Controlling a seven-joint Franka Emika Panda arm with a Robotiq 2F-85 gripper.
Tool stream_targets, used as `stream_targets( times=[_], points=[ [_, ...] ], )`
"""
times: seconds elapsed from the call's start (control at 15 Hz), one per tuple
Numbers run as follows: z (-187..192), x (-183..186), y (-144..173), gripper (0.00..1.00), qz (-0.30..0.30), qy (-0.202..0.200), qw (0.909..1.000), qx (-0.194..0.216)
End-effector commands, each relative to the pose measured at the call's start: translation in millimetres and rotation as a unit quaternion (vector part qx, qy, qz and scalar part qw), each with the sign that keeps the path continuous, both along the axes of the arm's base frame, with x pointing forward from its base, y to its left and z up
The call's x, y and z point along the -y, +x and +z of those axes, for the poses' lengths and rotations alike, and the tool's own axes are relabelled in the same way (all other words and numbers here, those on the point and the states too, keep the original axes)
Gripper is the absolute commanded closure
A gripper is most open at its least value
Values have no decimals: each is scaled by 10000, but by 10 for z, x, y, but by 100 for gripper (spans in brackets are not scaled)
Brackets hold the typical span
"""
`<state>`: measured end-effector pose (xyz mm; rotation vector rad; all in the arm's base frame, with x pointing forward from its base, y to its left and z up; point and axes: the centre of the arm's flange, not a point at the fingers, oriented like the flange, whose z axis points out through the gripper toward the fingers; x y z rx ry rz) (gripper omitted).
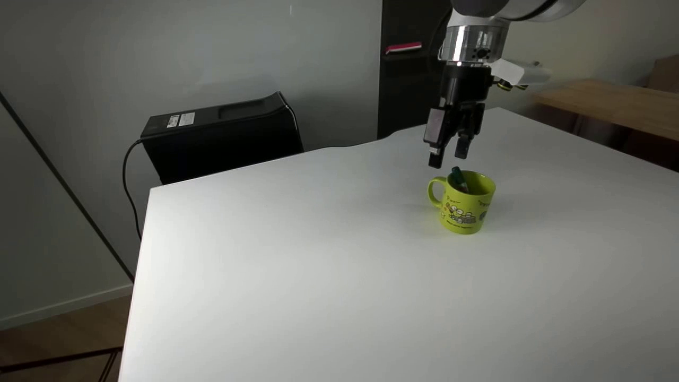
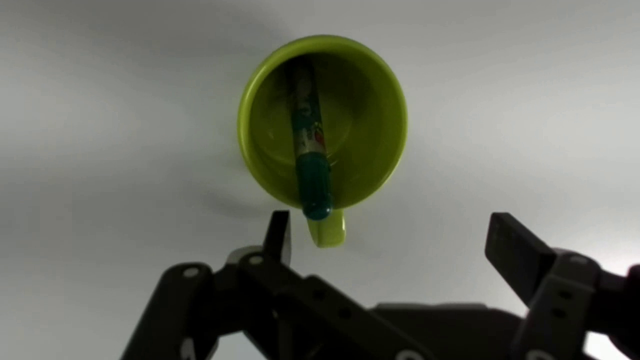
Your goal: Remove the marker from the mug, put the marker in the mug
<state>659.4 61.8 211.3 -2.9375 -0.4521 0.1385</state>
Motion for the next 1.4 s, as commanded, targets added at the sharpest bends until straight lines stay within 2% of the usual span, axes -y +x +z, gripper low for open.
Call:
stream_targets(
  times=[0.0, 0.67, 1.33],
  points=[
    [20, 134, 218, 0, -262, -146, 9994, -165],
    [-44, 253, 200, 0, -609, -248, 9968, -448],
    [-108, 312, 171, 0, -718, -391, 9952, -534]
  ],
)
